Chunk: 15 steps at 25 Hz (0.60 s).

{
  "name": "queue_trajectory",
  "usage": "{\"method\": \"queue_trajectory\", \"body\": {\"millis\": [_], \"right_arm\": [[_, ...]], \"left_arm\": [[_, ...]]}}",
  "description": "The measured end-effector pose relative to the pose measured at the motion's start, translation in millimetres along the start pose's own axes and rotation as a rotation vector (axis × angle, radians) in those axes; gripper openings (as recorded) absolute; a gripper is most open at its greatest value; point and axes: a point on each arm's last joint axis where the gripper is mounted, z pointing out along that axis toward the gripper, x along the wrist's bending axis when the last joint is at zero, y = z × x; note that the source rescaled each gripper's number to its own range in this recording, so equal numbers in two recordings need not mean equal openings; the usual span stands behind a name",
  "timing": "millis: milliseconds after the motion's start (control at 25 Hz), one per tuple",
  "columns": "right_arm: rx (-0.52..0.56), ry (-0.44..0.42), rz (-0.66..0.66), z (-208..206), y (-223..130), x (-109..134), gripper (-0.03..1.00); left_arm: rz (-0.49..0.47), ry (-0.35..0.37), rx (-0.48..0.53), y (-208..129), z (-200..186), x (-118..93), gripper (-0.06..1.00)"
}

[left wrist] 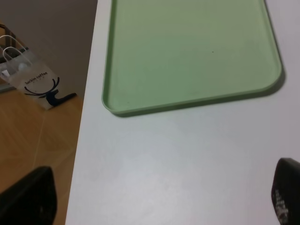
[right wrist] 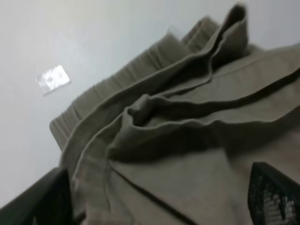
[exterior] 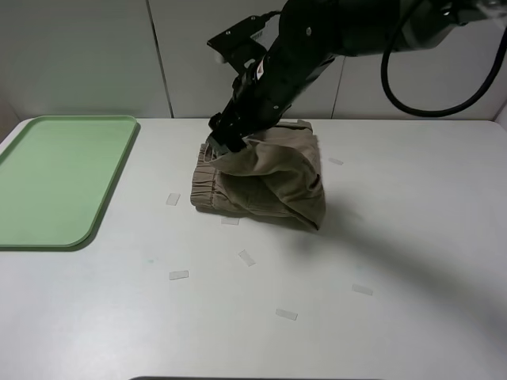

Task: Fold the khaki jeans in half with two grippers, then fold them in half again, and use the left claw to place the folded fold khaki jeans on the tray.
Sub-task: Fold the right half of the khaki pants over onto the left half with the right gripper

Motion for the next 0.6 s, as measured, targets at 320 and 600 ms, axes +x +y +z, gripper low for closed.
{"method": "queue_trajectory", "body": {"millis": [320, 600], "right_arm": [[-0.129, -0.044, -0.019, -45, 20, -9, 0.83], [-0.037, -0.125, -0.006, -41, -4, -47, 0.83]], "left_arm": [[0.0, 0.0, 0.0, 0, 0, 0, 0.91], [0.0, 0.0, 0.0, 0, 0, 0, 0.91]]}}
